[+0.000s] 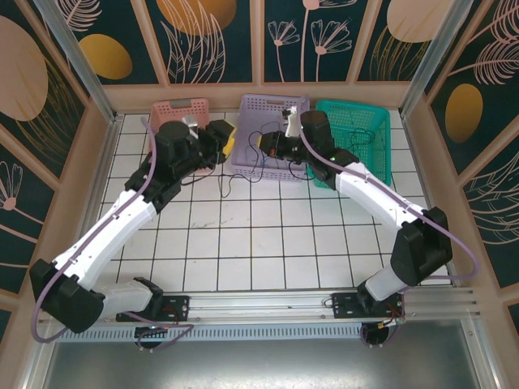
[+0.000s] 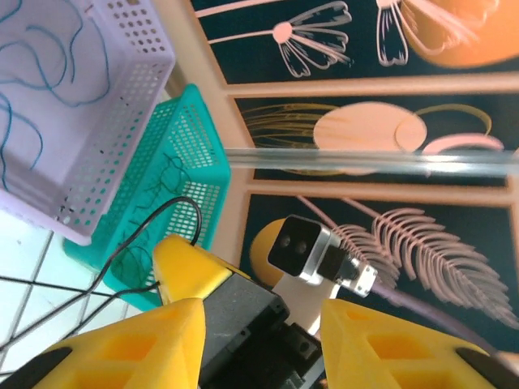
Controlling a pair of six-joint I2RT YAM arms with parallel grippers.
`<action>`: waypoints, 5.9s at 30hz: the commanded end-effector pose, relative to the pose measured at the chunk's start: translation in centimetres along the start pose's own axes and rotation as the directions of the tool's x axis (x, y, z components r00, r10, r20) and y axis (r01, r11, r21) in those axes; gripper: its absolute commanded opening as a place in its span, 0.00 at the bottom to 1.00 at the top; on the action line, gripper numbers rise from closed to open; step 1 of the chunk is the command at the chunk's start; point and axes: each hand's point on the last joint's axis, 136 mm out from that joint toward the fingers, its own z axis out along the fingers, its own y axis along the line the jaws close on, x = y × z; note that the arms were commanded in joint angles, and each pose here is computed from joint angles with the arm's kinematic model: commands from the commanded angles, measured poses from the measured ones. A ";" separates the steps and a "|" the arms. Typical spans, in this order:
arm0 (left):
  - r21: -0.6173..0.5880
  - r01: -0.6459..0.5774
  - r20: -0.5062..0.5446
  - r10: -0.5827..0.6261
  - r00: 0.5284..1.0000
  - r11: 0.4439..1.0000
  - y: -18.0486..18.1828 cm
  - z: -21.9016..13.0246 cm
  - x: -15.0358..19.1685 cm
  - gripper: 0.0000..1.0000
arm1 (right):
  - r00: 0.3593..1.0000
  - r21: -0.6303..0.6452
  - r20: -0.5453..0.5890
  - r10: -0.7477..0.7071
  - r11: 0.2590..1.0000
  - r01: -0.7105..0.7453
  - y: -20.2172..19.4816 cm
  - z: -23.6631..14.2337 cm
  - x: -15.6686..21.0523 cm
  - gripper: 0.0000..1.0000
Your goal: Untangle the cables
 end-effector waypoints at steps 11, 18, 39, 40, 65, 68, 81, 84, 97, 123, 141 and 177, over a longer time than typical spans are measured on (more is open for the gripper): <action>0.027 -0.502 -0.200 0.496 0.845 0.865 2.3 1.9 2.7 0.41 | 0.970 -0.137 -0.239 0.045 0.987 -0.079 1.3 -1.1 0.7 0.00; 0.016 -0.563 -0.289 0.543 0.789 0.827 4.7 2.9 3.7 0.41 | 0.963 -0.154 -0.262 0.057 0.983 -0.100 1.4 -1.0 0.8 0.00; -0.118 -0.685 -0.321 0.625 0.712 0.719 8.7 4.3 2.0 0.10 | 0.946 -0.183 -0.324 0.018 0.980 -0.081 1.8 -1.6 1.5 0.00; -0.150 -0.701 -0.325 0.635 0.701 0.697 9.1 4.1 1.5 0.05 | 0.945 -0.164 -0.326 0.007 0.984 -0.064 1.5 -1.6 1.5 0.00; -0.212 0.041 0.006 -0.040 0.999 0.976 5.2 0.2 0.0 0.57 | 0.936 0.336 0.075 -0.343 0.893 0.300 -2.6 -2.9 -1.3 0.00; 0.019 0.401 -0.033 -0.400 0.916 0.916 4.1 0.6 1.4 0.58 | 0.890 0.343 0.155 -0.429 0.868 0.359 -1.2 -2.6 -0.3 0.00; 0.005 0.695 -0.145 -0.687 0.712 0.719 2.9 1.3 4.1 0.68 | 0.789 0.302 0.266 -0.553 0.826 0.477 3.0 -1.7 2.1 0.00; -0.001 0.704 -0.120 -0.699 0.705 0.710 3.5 1.3 3.9 0.66 | 0.794 0.271 0.262 -0.548 0.832 0.485 3.7 -1.8 2.6 0.00; -0.003 0.679 -0.004 -0.679 0.735 0.735 6.9 2.4 1.9 0.48 | 0.838 0.143 0.171 -0.518 0.855 0.499 4.7 -3.3 6.6 0.00; 0.022 0.095 0.139 -0.097 0.986 0.995 0.3 1.6 -4.4 0.00 | 0.890 0.054 -0.059 -0.451 0.889 0.454 2.6 -2.8 11.0 0.00; 0.136 -0.801 -0.037 0.811 0.584 0.583 -2.7 1.6 0.0 0.00 | 0.926 -0.180 -0.233 -0.296 0.949 0.258 2.2 -3.2 10.8 0.00; 0.216 -0.724 -0.116 0.754 0.647 0.655 -2.7 2.1 1.6 0.00 | 0.944 -0.217 0.075 -0.321 0.919 0.330 7.2 -0.2 0.5 0.54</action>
